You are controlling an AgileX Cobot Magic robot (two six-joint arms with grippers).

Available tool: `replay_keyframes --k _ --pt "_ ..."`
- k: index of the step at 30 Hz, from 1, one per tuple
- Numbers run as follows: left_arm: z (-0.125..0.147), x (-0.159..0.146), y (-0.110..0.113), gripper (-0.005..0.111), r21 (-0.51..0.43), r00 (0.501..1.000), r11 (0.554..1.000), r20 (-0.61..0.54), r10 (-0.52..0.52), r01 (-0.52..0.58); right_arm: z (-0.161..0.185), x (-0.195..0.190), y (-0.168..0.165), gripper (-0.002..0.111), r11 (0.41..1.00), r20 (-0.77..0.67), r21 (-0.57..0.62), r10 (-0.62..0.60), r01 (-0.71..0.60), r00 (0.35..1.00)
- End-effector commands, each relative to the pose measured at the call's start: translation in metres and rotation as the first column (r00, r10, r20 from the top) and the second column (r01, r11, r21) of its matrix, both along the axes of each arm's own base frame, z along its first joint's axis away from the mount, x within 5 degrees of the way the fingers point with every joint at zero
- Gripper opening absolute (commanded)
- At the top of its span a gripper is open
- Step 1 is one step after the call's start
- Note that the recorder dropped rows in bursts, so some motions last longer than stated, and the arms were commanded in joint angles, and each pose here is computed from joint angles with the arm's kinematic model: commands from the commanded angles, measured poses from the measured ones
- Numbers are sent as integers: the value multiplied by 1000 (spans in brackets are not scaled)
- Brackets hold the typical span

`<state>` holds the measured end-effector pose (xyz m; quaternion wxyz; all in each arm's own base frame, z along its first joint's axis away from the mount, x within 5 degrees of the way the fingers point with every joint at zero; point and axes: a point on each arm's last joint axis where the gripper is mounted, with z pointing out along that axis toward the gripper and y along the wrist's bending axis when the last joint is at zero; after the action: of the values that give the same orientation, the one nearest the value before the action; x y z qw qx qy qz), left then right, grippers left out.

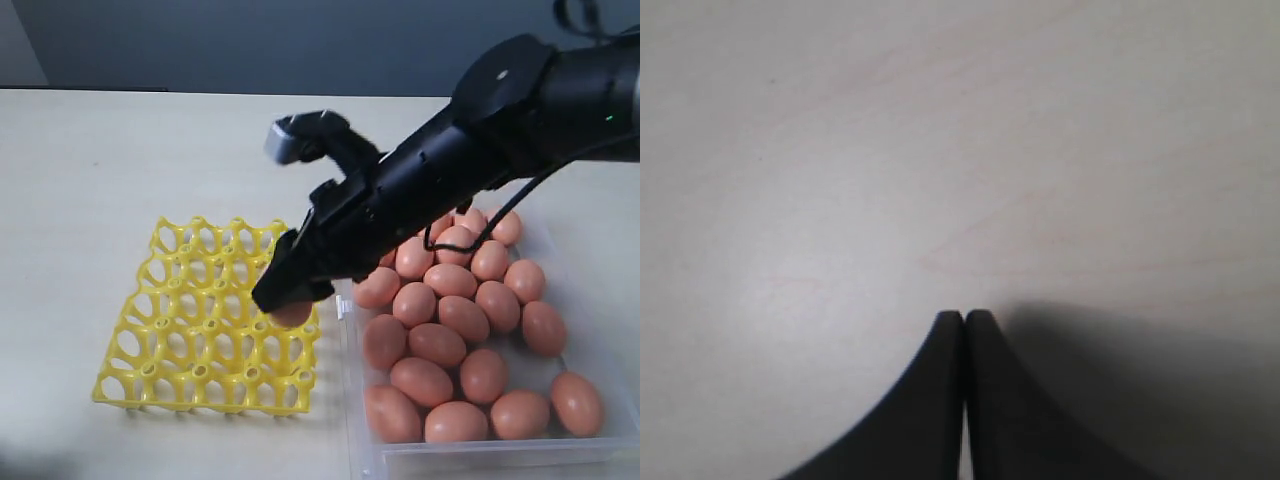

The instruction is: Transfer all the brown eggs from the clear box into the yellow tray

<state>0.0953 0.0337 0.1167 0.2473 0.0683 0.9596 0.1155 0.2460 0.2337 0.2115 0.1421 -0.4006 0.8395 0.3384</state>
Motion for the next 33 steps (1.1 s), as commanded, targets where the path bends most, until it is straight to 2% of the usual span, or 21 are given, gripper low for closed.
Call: replay_keyframes --k 1,7,12,17,20,25,33 --pt "1 1 0 0 -2 1000 1000 11 4 -4 -20 -8 18 -1 998 23 -28 63 -63 998" --pt "1 1 0 0 -2 1000 1000 11 4 -4 -32 -14 23 -1 993 69 2 116 -116 991" --pt "1 1 0 0 -2 1000 1000 11 4 -4 -38 -20 11 -1 996 122 70 -65 56 990" --pt "1 1 0 0 -2 1000 1000 11 4 -4 -50 -37 -5 -1 996 170 74 -58 46 984" --pt "1 1 0 0 -2 1000 1000 11 4 -4 -56 -42 -9 -1 988 158 121 -110 91 981" --pt "1 1 0 0 -2 1000 1000 11 4 -4 -54 -50 -6 -1 984 153 176 -34 7 988" --pt "1 1 0 0 -2 1000 1000 11 4 -4 -54 -50 -5 -1 983 151 186 -25 -4 988"
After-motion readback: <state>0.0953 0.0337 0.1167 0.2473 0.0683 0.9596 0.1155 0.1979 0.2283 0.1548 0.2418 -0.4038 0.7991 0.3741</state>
